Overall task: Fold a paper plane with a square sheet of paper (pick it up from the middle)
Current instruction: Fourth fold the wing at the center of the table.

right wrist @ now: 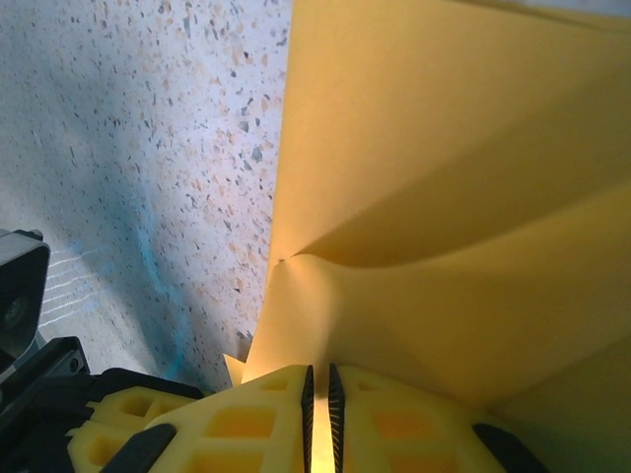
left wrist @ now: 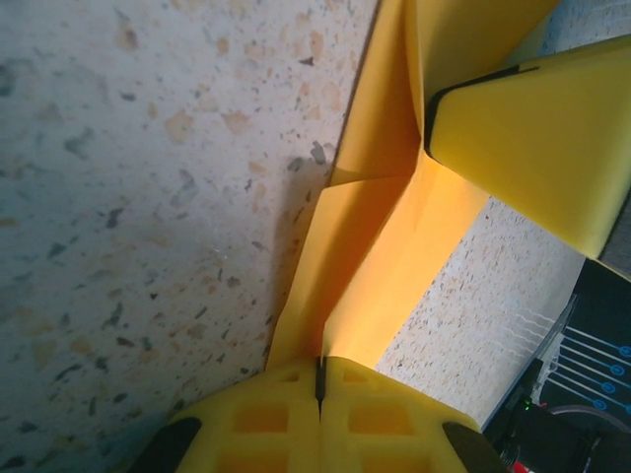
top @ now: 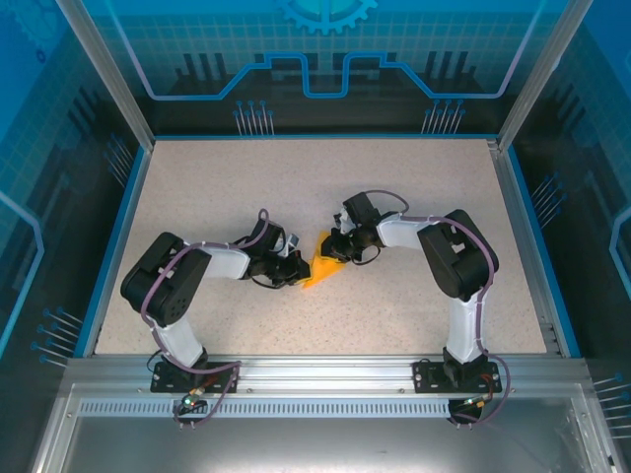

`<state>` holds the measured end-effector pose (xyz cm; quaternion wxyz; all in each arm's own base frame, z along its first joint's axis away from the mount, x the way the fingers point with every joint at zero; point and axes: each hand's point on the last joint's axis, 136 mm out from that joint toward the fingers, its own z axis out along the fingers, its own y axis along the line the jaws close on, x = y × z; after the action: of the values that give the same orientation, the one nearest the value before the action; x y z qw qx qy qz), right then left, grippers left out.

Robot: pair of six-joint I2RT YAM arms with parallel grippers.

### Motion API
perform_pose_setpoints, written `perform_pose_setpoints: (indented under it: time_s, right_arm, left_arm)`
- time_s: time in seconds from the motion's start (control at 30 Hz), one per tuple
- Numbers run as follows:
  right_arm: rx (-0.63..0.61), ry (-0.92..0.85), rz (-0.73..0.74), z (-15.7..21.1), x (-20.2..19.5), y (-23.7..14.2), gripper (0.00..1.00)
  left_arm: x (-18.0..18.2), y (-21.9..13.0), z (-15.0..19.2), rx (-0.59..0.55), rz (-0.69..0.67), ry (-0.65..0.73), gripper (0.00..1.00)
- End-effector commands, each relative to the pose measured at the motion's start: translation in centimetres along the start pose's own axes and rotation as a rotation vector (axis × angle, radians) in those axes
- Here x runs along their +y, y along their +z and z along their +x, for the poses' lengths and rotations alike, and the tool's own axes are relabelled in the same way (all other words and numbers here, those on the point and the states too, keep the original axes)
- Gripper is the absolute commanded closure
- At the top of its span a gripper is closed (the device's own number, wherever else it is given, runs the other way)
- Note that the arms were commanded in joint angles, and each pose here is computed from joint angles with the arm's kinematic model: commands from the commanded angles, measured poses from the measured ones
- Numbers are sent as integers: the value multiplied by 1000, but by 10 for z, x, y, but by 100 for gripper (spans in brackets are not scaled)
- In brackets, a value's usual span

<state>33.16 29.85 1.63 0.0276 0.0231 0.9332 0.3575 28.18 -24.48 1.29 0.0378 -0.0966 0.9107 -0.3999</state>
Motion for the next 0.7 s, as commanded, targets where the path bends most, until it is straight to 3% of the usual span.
perform_pose_setpoints:
  time_s: [0.0, 0.67]
  right_arm:
    - [7, -55, -42, 2, 22, -11, 84]
    - [19, -42, -80, 1, 30, 2, 83]
  left_arm:
    - [32, 4, 5, 18, -97, -94, 100]
    - [30, 1, 4, 16, -94, -83, 100]
